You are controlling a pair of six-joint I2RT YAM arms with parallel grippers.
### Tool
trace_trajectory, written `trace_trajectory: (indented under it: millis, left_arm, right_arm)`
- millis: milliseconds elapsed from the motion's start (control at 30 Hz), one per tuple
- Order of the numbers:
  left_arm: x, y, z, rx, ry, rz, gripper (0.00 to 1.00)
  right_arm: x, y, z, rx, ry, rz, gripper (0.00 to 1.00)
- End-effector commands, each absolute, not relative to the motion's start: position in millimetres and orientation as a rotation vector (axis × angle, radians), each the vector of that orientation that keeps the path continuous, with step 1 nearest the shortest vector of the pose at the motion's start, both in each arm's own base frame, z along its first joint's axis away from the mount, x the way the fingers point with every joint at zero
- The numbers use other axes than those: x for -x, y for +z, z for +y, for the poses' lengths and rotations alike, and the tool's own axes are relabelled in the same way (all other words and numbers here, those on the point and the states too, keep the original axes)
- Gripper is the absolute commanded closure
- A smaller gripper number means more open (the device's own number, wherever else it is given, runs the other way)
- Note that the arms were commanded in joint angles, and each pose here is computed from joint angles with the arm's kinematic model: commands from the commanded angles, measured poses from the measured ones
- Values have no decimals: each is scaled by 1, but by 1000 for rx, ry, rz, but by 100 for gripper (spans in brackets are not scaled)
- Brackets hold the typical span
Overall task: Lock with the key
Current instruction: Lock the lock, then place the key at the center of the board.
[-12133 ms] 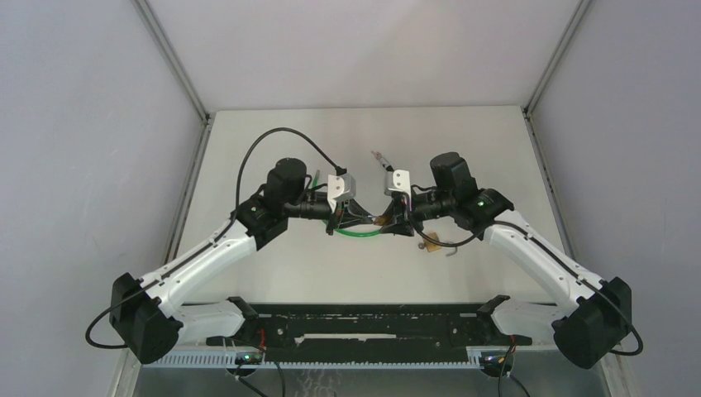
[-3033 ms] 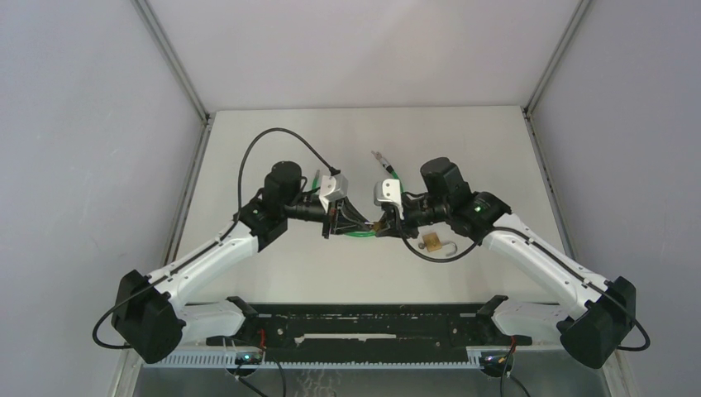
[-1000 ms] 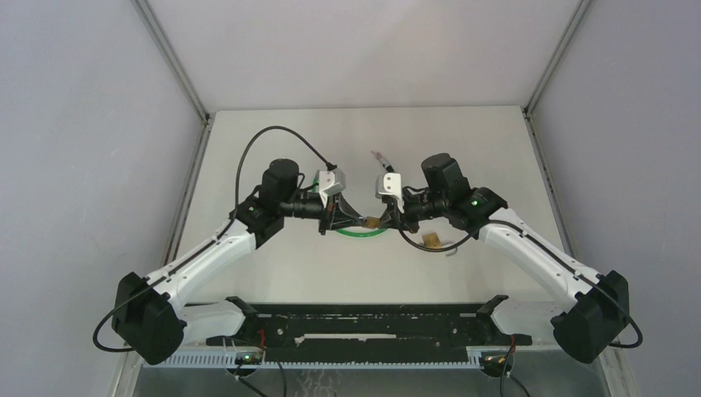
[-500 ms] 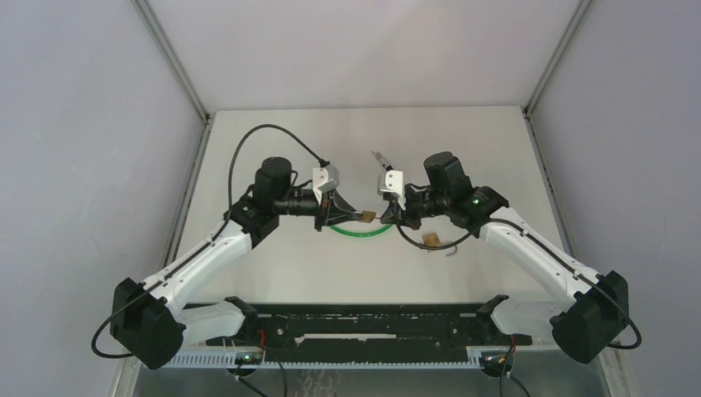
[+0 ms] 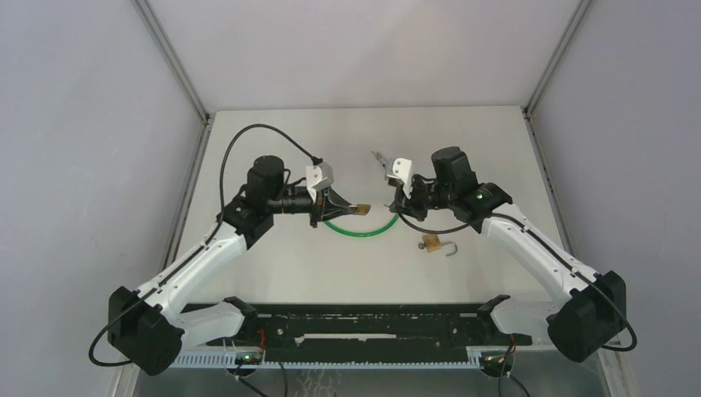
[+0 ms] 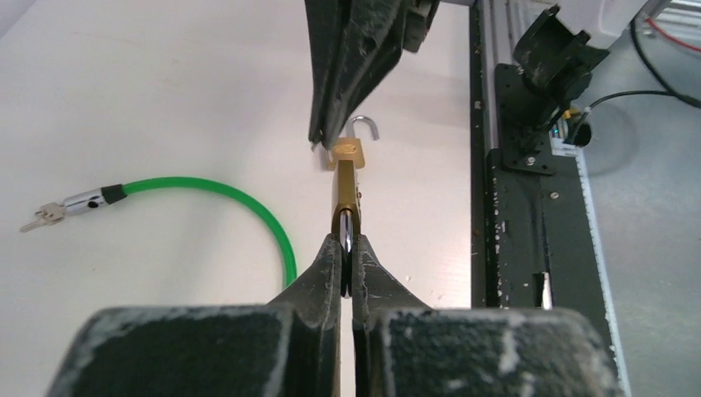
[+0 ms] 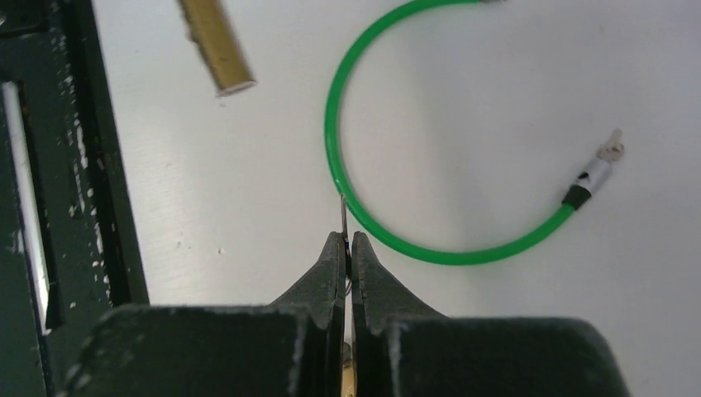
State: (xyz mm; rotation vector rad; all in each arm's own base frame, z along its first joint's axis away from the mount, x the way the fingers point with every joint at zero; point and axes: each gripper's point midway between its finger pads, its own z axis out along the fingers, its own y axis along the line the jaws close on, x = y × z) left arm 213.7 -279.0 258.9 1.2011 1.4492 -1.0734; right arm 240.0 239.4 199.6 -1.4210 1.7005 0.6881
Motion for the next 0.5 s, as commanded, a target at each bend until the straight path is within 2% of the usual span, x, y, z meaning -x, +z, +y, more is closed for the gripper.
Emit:
trace_trajectory:
  millis: [0,200,467]
  left_arm:
    - [-225,307,-271,-1225,-924,1326,100]
    - [-244,293,-236,-1279,-730,1436,100]
    - [-272,260,-169,-1039,-609,1668,100]
  right_arm:
    - [-275,219,230,1193,612,1752,100]
    - [-275,207,237,1227,576,1773,99]
    - [-259,172,302,1281,732,1809,98]
